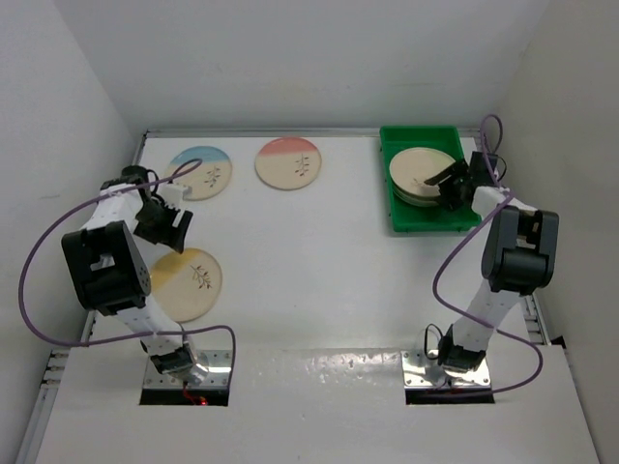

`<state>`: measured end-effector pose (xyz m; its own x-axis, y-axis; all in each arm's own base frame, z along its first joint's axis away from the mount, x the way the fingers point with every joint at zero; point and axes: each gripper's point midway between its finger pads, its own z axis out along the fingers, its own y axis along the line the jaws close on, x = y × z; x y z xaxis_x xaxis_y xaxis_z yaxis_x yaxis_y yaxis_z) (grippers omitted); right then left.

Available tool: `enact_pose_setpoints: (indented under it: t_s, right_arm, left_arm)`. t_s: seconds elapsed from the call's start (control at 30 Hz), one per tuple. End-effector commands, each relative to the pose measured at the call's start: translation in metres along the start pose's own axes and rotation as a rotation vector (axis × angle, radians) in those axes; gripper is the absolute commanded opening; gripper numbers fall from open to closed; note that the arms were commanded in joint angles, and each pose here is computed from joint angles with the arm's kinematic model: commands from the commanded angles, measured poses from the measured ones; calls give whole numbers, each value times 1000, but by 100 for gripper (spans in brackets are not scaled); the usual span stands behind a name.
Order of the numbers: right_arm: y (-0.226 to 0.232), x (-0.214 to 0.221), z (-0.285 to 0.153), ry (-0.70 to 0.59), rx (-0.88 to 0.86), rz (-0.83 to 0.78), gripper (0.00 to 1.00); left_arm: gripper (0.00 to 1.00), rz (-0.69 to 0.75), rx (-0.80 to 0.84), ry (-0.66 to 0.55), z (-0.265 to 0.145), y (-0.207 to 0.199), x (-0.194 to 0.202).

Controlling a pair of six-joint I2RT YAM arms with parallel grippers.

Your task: Place the plates into the plastic bin on the countertop

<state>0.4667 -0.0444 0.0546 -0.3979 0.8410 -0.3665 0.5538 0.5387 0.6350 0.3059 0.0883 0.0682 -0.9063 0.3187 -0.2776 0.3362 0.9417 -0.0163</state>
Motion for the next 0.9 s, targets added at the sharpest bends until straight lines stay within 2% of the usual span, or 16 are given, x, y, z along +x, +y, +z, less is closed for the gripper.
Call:
enact_pose_setpoints:
  t_s: [0.0,0.1,0.23,0.27,0.4,0.43,0.5,0.6,0.63,0.67,0.7,0.73,0.77,0.8,0.83,0.87]
  right_arm:
    - [-12,6,-18,29,128,-130,61]
    - [-12,2,-25,1,202,-223,63]
    - [-25,-6,-43,-43,375,-365,73]
    - [-19,-8,-46,-56,376,-381,73]
    - [-2,9,-56,-35,269,-428,73]
    - [25,5,-63,-82,171,-454,73]
    - [38,12,-73,-102,121,-495,73]
    - [51,24,-82,-109,90,-572,73]
    - [62,36,-86,-100,58,-628,73]
    - [76,52,-87,-75,2,-666,73]
    - [78,62,-88,-53,-26,-690,73]
    - [90,68,-90,-47,-91,-734,74]
    - [106,102,-92,41,-203,-781,74]
    - [111,118,-89,82,-258,-813,74]
    - [120,158,-94,224,-388,-848,74]
    - [128,182,-97,282,-446,-883,74]
  left_arm:
    - [82,-4,-4,46,6,13,17]
    - [82,-13,28,92,16,13,37]
    - [81,-23,66,124,25,8,55]
    - [81,-22,61,119,26,11,58]
    - [80,-43,70,131,41,13,63]
    - [77,-48,85,148,49,13,66]
    - [71,-76,97,165,55,12,67]
    - [42,-84,136,162,63,8,66]
    - [20,-89,159,159,67,4,66]
    - [7,-92,174,157,67,1,66]
    - [0,-106,184,148,65,0,63]
    - [0,-109,212,107,64,-3,53]
    - [0,-102,237,91,59,-10,46]
    - [0,-90,268,34,52,-20,29]
    - [0,-73,284,3,46,-26,18]
    - [0,-48,298,-39,36,-31,2]
